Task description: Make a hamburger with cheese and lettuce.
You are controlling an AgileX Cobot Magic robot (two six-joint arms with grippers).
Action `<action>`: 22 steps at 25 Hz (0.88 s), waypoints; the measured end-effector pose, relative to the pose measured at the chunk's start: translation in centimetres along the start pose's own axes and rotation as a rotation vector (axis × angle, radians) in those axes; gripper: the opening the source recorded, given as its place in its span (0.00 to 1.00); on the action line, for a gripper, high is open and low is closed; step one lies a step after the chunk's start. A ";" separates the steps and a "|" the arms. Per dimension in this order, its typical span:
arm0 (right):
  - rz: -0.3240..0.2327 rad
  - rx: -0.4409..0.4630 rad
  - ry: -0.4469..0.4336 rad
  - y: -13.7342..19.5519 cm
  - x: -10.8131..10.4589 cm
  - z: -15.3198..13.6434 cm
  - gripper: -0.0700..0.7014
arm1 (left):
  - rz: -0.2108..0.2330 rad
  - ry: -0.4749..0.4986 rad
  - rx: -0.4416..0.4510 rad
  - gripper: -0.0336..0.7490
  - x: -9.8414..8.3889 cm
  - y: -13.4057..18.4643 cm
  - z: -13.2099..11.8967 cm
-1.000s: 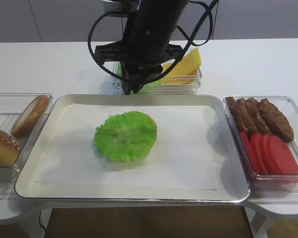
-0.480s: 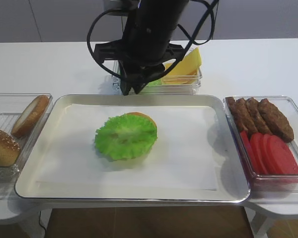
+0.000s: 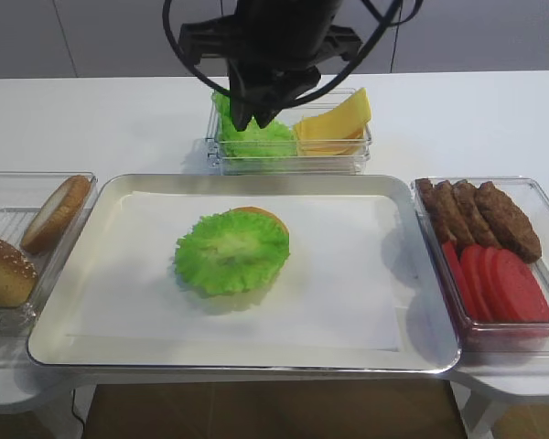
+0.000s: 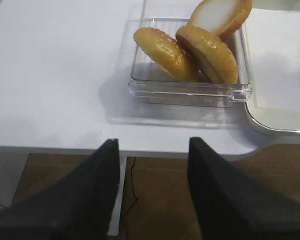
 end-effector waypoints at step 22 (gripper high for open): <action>0.099 -0.312 0.134 2.9 -0.2 13.6 0.33 | 0.000 0.000 0.000 0.47 0.0 0.0 0.0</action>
Point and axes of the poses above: a point on each arm's last joint axis where the gripper is mounted, z pointing back along that axis away from the gripper, x along the wrist's bending axis when the last joint is at zero, y = z × x, the point moved 2 cm from there along -z, pointing out along that axis toward the gripper, and after that the axes turned 5 degrees about -z, right-handed, at the moved point
